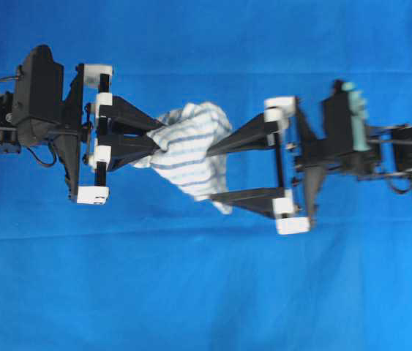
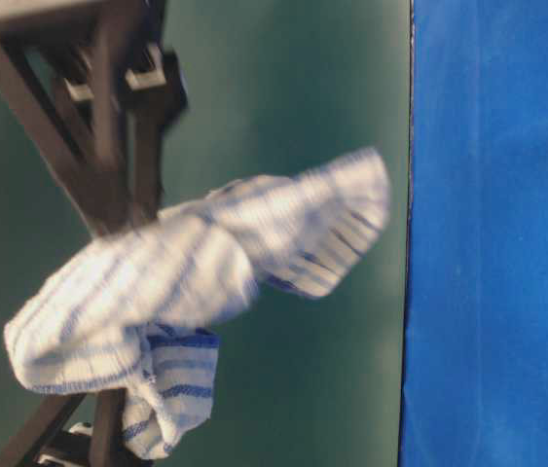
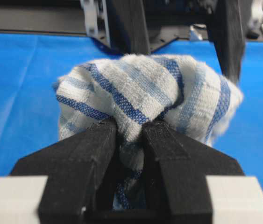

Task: Hand over the towel.
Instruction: 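Reach the right gripper to the towel and close on it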

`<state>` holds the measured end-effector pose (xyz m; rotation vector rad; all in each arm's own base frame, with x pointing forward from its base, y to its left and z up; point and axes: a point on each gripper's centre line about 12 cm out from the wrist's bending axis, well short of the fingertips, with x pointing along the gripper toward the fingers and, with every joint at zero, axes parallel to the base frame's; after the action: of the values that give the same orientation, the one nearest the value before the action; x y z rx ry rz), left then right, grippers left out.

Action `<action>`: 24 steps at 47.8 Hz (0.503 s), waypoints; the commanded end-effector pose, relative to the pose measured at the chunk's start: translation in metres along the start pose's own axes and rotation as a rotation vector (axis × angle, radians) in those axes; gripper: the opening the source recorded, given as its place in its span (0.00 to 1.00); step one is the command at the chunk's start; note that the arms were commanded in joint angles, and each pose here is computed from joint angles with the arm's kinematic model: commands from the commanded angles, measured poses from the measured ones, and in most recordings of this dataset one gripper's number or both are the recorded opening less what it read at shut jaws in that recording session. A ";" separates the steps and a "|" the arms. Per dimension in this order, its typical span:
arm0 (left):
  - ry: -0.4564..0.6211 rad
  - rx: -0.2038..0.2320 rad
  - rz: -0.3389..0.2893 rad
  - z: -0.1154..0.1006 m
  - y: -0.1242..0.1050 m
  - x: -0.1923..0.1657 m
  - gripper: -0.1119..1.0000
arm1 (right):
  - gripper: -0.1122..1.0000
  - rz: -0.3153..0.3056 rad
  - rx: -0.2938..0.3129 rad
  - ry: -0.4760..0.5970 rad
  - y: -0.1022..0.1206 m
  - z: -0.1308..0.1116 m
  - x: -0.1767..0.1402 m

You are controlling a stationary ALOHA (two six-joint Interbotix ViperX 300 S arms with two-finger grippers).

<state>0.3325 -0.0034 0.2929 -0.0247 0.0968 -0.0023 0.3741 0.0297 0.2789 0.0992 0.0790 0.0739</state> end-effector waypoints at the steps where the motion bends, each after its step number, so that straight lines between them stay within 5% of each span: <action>1: -0.031 0.003 -0.004 0.012 -0.001 0.001 0.19 | 0.76 -0.007 0.005 -0.016 -0.002 0.013 0.013; 24: -0.023 0.003 -0.004 0.011 -0.001 0.001 0.19 | 0.76 -0.064 0.023 0.042 -0.022 0.007 0.041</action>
<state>0.3326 -0.0034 0.2913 -0.0247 0.1076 -0.0024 0.4150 0.0149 0.2668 0.1048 0.1627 0.0244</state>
